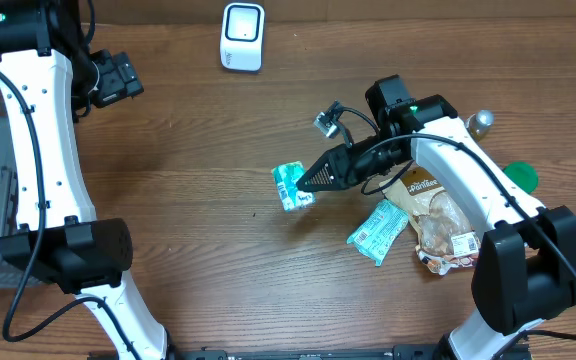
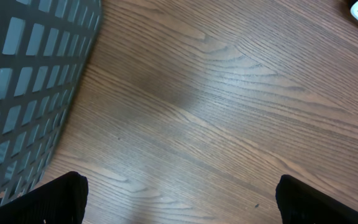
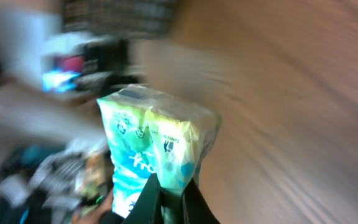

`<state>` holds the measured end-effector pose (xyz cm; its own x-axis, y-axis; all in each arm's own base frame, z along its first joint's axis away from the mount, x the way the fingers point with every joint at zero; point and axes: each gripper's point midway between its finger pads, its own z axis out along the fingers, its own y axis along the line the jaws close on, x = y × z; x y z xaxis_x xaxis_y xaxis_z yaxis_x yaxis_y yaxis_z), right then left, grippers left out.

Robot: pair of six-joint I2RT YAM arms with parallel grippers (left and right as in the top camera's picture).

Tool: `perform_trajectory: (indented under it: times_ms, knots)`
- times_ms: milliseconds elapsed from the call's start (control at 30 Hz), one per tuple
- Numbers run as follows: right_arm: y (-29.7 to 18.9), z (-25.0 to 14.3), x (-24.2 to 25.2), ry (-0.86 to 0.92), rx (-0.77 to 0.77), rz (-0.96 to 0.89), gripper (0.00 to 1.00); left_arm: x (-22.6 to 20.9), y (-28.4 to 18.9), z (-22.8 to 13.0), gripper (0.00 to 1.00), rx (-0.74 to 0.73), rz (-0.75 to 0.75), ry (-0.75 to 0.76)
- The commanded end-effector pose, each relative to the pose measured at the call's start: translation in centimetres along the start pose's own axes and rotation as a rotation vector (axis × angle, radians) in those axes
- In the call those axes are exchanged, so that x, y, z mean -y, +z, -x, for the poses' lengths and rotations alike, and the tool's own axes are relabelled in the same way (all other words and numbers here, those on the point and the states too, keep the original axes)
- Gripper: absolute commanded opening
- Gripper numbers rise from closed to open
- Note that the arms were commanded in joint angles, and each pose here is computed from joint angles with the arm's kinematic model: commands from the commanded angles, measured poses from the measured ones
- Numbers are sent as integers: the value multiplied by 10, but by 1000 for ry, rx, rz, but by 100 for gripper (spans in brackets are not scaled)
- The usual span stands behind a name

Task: Scan the item barcode
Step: 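Raise the small teal packet to the white scanner and hold it there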

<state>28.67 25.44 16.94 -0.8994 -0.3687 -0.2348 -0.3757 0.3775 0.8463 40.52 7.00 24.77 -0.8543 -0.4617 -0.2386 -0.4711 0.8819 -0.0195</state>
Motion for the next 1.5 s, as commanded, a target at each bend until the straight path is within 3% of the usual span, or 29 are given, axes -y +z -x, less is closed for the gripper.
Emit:
perform_trajectory:
  times_ms: [0,167,300,467,700,900,1167,1467]
  knots:
    - [-12,-5,61,282,27,-438,4,-1,-8,-2,100,16,-7,4]
    - [-29,-7,100,305,63,-784,4,0,-8,-2,99,16,-8,4]
    - [-42,3,101,287,106,-902,3,-1,-8,-2,100,16,-7,4]
    - [-85,41,44,233,196,-941,3,-1,-8,-2,99,16,-7,4]
    - [-169,99,-78,58,494,-954,3,-1,-8,-2,100,16,-7,4]
    - [-195,138,-119,-192,645,-1003,4,-1,-8,-2,99,16,-7,4]
    - [-175,195,-105,-405,661,-1052,4,-1,-8,-2,100,16,-7,4]
    - [-118,253,-23,-502,559,-1204,4,-1,-8,-2,100,16,-7,4]
